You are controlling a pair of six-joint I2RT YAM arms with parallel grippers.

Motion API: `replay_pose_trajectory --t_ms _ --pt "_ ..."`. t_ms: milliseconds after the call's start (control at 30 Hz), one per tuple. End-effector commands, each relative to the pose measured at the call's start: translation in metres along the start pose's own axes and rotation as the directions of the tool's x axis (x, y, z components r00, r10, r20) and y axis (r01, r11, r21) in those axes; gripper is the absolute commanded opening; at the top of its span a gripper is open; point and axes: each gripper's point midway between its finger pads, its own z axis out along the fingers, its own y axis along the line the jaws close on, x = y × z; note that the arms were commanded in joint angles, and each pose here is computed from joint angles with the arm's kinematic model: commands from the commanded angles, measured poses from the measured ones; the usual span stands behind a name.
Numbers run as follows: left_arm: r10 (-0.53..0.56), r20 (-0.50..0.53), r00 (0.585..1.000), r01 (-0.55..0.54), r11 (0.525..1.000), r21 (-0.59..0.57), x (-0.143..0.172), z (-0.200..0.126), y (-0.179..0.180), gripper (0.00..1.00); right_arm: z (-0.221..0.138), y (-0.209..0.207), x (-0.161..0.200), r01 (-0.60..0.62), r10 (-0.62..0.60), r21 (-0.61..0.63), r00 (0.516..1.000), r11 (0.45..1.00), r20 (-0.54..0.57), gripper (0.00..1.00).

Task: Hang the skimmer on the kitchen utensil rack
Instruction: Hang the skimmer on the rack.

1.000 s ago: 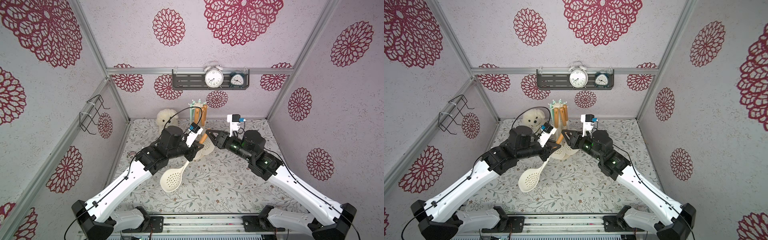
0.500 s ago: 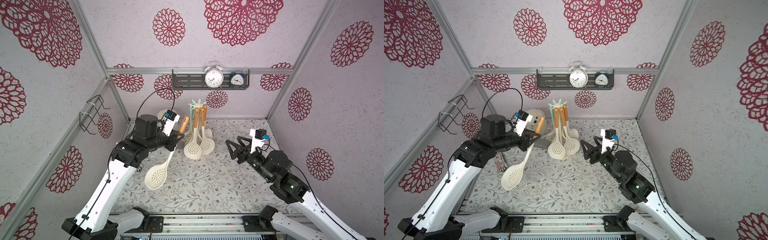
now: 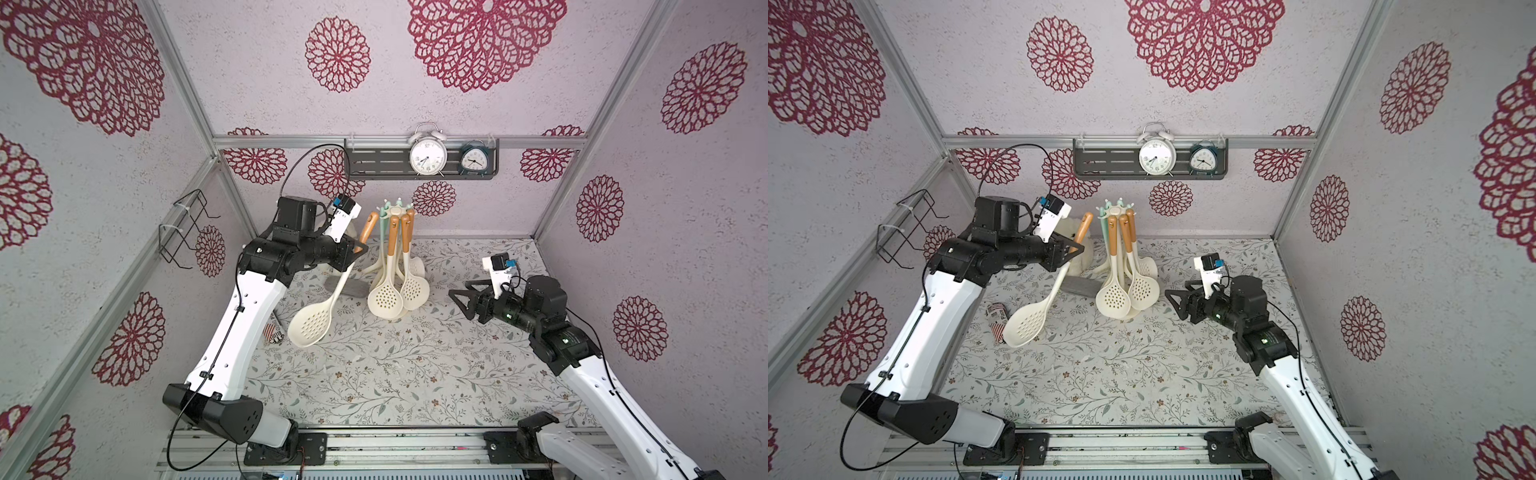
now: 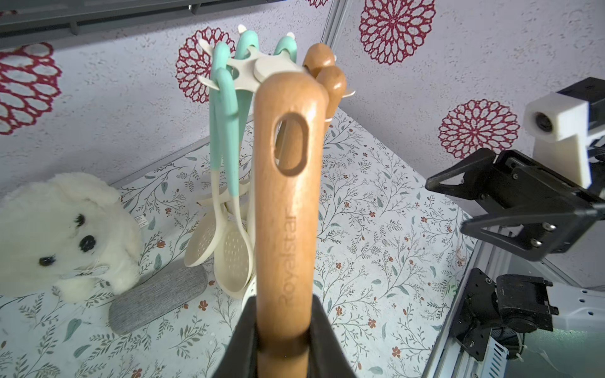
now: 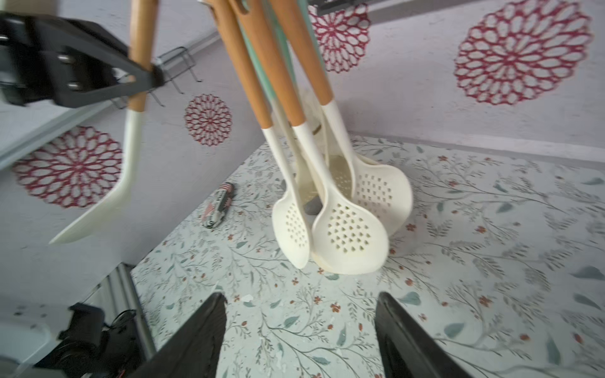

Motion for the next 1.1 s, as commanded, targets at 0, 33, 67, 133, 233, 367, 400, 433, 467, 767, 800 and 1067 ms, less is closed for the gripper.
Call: replay_pose_trajectory --t_ms 0,33,67,133,233,367,400,433,467,767,800,1067 --pt "0.028 0.036 0.999 -0.03 0.997 0.066 -0.013 0.0 -0.003 0.0 -0.009 0.042 -0.03 0.06 -0.046 -0.216 0.997 0.975 0.069 0.74" --pt "0.027 0.036 0.999 -0.03 0.997 0.075 -0.013 0.003 -0.002 0.0 -0.01 0.043 -0.034 0.063 -0.048 -0.223 0.996 0.973 0.072 0.74" --pt "0.027 0.038 0.999 -0.03 0.996 0.086 -0.014 0.004 -0.001 0.0 -0.01 0.044 -0.036 0.066 -0.05 -0.225 0.996 0.972 0.075 0.74" --pt "0.023 0.034 0.999 -0.026 0.994 0.105 -0.014 0.009 0.001 0.0 -0.011 0.045 -0.04 0.07 -0.053 -0.225 0.995 0.972 0.081 0.74" --pt "0.019 0.025 1.0 -0.022 0.992 0.122 -0.014 0.014 0.002 0.0 -0.012 0.045 -0.041 0.07 -0.053 -0.223 0.995 0.972 0.084 0.74" --pt "0.013 0.012 1.0 -0.015 0.99 0.141 -0.011 0.021 0.003 0.0 -0.013 0.043 -0.038 0.064 -0.048 -0.214 0.996 0.975 0.077 0.74" --pt "0.011 0.008 1.0 -0.012 0.989 0.149 -0.009 0.022 0.003 0.0 -0.013 0.042 -0.038 0.063 -0.048 -0.207 0.996 0.976 0.077 0.74" --pt "0.008 0.004 1.0 -0.008 0.989 0.149 -0.008 0.024 0.003 0.0 -0.013 0.041 -0.037 0.061 -0.047 -0.203 0.996 0.977 0.075 0.74" --pt "0.005 -0.001 1.0 -0.005 0.989 0.15 -0.006 0.025 0.004 0.0 -0.013 0.041 -0.036 0.06 -0.046 -0.201 0.996 0.978 0.073 0.74" --pt "-0.024 -0.041 0.999 0.031 0.984 0.176 0.01 0.046 0.01 0.0 -0.014 0.039 -0.037 0.051 -0.037 -0.195 0.997 0.98 0.073 0.73" --pt "-0.028 -0.042 0.999 0.036 0.983 0.182 0.011 0.048 0.01 0.0 -0.013 0.038 -0.036 0.049 -0.035 -0.193 0.997 0.98 0.072 0.73" --pt "-0.071 -0.009 0.997 0.071 0.969 0.238 0.017 0.07 0.012 0.0 -0.014 0.037 -0.031 0.035 -0.023 -0.188 0.997 0.982 0.067 0.73"
